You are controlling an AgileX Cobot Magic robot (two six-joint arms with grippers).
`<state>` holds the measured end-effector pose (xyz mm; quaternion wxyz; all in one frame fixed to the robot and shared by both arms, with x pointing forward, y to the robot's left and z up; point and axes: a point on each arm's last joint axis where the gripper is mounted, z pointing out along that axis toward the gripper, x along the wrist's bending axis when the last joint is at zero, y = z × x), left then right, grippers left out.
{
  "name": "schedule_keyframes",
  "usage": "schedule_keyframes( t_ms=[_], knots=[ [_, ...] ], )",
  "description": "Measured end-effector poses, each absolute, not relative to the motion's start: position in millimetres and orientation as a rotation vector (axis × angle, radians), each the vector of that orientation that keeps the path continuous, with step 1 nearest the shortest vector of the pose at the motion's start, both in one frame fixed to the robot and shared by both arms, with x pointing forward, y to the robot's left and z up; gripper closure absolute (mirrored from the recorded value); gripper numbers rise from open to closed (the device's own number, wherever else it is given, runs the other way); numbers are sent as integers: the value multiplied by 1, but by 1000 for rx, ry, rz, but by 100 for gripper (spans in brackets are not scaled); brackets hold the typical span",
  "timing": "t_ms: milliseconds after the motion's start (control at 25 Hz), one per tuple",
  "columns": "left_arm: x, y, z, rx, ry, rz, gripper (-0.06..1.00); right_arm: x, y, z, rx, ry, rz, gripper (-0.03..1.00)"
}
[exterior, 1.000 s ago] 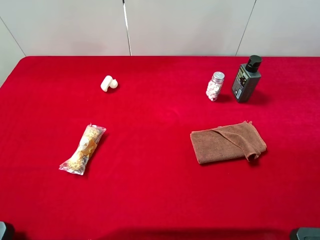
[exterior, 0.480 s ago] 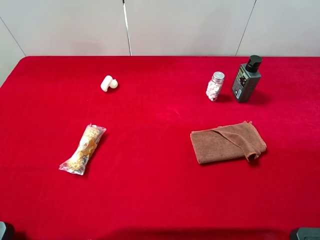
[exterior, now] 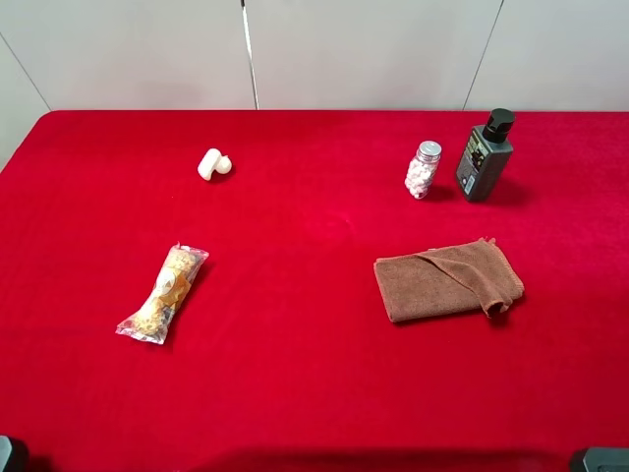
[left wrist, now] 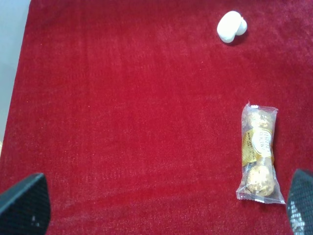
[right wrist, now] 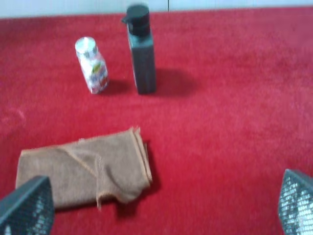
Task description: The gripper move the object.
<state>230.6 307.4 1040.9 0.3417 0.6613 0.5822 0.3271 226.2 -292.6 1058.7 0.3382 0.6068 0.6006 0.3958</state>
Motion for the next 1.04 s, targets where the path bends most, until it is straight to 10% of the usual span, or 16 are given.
schedule_keyframes(
  t_ms=[1040],
  knots=[
    [231,307,1041,1720,1514,851,-2,234,-293,1056,1548,1524,1065,28]
  ],
)
